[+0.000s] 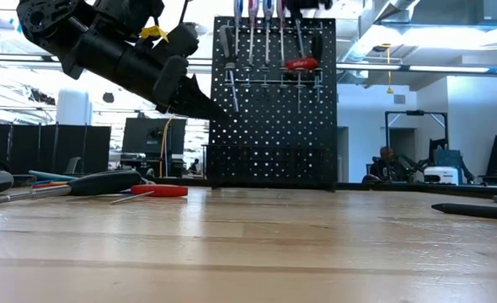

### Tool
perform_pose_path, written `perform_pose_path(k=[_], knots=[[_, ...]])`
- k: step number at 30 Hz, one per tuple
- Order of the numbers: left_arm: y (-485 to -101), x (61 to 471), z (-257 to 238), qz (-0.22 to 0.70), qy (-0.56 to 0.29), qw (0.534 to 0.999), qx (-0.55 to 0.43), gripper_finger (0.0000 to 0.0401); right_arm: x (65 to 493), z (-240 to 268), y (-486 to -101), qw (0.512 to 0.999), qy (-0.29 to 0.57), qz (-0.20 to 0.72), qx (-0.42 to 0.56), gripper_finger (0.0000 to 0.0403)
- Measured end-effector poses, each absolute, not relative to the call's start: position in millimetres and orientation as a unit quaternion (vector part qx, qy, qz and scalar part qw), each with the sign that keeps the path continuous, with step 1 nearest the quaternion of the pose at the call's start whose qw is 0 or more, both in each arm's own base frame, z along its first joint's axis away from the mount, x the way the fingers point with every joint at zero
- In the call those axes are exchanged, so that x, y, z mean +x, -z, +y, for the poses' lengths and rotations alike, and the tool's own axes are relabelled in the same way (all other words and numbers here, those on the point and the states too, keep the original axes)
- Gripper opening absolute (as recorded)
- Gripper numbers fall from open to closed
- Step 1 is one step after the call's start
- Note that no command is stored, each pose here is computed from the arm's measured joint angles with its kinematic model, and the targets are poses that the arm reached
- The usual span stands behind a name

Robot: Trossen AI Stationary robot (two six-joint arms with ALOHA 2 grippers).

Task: Hang tools onto peg board
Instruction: Hang the black and blue screwdriver on the black peg board

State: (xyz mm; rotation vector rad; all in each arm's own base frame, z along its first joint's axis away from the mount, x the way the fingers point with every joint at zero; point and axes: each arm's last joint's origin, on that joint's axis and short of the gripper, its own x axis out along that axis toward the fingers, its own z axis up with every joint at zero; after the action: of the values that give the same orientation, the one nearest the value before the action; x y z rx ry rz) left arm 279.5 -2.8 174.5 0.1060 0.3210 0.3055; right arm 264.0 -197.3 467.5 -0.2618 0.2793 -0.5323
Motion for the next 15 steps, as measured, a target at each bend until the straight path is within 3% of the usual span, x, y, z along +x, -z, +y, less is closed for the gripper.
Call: perform_pose_path(k=[15], knots=[[-174.7,279.6,-2.8,0.158,-0.151,0.974,0.052,0.0022,258.6,-202.0,-463.3,0.947,0.272,0.133,-0.107,0.0176]])
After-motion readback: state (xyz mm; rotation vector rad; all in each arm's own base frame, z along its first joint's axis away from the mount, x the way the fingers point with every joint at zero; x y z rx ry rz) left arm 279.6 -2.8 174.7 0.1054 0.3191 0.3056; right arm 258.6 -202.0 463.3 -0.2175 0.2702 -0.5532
